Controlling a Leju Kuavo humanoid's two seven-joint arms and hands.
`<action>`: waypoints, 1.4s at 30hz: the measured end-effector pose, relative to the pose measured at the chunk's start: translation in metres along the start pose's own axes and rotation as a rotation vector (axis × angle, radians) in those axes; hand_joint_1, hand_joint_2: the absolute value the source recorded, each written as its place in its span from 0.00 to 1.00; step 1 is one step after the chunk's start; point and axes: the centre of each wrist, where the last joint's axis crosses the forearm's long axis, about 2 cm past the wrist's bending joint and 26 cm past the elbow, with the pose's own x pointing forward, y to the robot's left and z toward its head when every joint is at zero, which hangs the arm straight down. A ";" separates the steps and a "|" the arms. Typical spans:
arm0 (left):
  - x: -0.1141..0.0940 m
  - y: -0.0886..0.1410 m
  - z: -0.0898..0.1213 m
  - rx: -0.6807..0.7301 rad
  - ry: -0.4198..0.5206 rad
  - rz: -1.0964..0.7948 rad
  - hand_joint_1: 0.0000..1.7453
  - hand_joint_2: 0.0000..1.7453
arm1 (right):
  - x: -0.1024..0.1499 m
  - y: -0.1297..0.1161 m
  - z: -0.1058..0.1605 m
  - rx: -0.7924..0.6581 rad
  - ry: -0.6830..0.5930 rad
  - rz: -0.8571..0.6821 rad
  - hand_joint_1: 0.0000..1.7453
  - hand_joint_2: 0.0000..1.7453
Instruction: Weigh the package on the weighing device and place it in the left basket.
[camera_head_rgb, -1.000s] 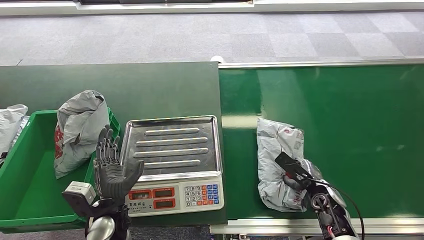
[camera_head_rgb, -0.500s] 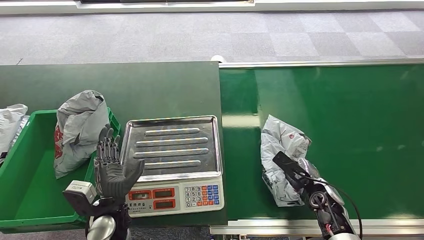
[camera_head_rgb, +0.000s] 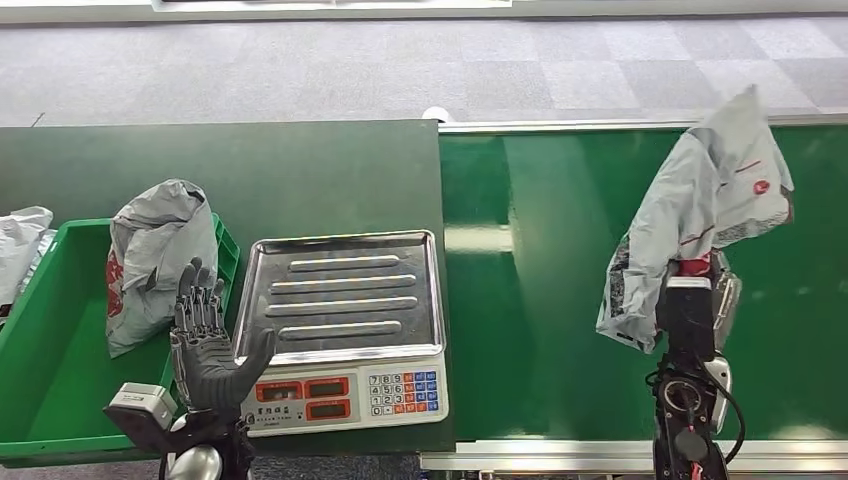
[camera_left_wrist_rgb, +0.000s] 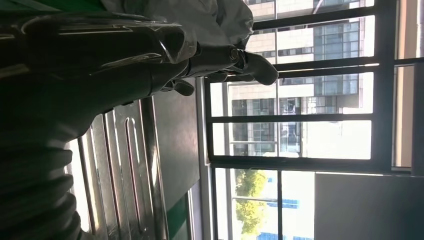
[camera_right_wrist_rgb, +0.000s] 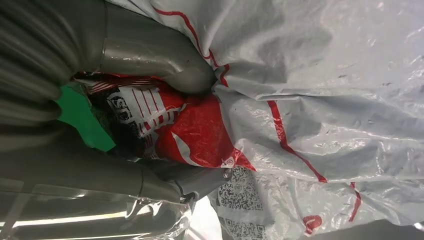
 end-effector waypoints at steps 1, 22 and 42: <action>0.000 0.000 0.000 0.000 -0.001 0.001 0.00 1.00 | 0.002 -0.004 0.001 -0.025 -0.013 -0.003 1.00 1.00; -0.007 0.002 -0.012 0.020 -0.055 0.010 0.00 1.00 | 0.058 -0.026 -0.008 -0.247 -0.261 -0.442 1.00 1.00; 0.023 0.015 -0.088 0.055 -0.287 -0.073 0.00 1.00 | 0.171 0.181 -0.034 0.880 -0.323 -0.207 1.00 1.00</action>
